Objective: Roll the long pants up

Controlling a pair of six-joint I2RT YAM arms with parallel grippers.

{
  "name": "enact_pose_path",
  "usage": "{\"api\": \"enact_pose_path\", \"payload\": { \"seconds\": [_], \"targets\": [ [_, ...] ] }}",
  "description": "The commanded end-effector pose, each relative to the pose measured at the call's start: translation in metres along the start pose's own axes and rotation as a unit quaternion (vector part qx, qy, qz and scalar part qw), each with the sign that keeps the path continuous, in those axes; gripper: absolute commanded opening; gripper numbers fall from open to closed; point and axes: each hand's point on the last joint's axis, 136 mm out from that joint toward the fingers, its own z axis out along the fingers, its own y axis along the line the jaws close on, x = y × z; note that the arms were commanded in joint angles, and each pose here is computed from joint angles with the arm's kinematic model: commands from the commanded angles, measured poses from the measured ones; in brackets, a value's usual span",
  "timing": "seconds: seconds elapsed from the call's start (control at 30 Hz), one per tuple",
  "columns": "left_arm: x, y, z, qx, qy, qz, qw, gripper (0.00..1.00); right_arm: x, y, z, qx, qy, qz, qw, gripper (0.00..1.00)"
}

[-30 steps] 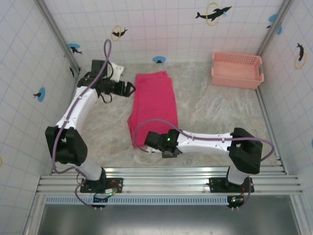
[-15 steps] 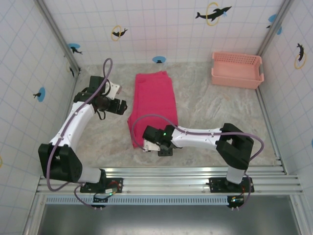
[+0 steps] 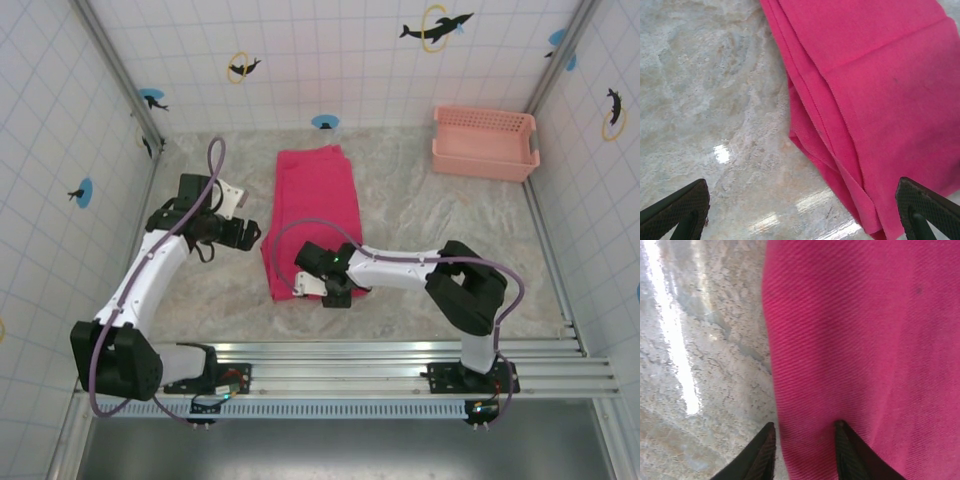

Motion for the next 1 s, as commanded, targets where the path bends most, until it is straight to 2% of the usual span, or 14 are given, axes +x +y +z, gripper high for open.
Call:
{"api": "enact_pose_path", "payload": {
  "seconds": [0.0, 0.17, 0.37, 0.47, 0.63, 0.73, 0.8, 0.87, 0.97],
  "targets": [
    [-0.005, -0.009, -0.008, 0.019, -0.032, 0.010, 0.999, 0.98, -0.010, -0.012, -0.008, 0.027, -0.026, -0.008, 0.999, 0.45],
    [0.002, -0.006, -0.007, 0.008, -0.018, 0.013, 1.000, 0.98, -0.006, -0.010, -0.013, 0.051, -0.029, -0.023, 0.998, 0.57],
    [0.003, -0.005, -0.004, 0.008, -0.012, 0.008, 1.000, 0.98, 0.003, -0.007, 0.012, 0.028, 0.010, -0.031, 0.999, 0.55],
    [0.003, -0.006, -0.004, 0.011, -0.011, 0.009, 1.000, 0.97, 0.002, -0.003, 0.021, 0.009, 0.013, -0.031, 0.999, 0.46],
    [0.001, -0.008, -0.005, 0.015, -0.015, 0.015, 1.000, 0.98, 0.000, 0.002, 0.009, -0.044, -0.011, -0.019, 0.999, 0.19],
    [-0.001, -0.010, -0.006, 0.021, -0.017, 0.022, 0.999, 0.98, -0.003, 0.008, -0.014, -0.105, -0.035, -0.005, 0.994, 0.14],
    [-0.002, -0.010, -0.005, 0.022, -0.012, 0.022, 0.999, 0.97, -0.006, 0.009, -0.030, -0.161, -0.044, 0.015, 0.986, 0.07],
    [-0.002, -0.012, -0.002, 0.026, -0.008, 0.024, 0.999, 0.97, -0.009, 0.018, -0.045, -0.235, -0.055, 0.033, 0.970, 0.04],
    [-0.002, -0.014, 0.001, 0.032, 0.000, 0.025, 0.999, 0.97, -0.015, 0.022, -0.060, -0.297, -0.060, 0.056, 0.951, 0.01]
  ]
}}
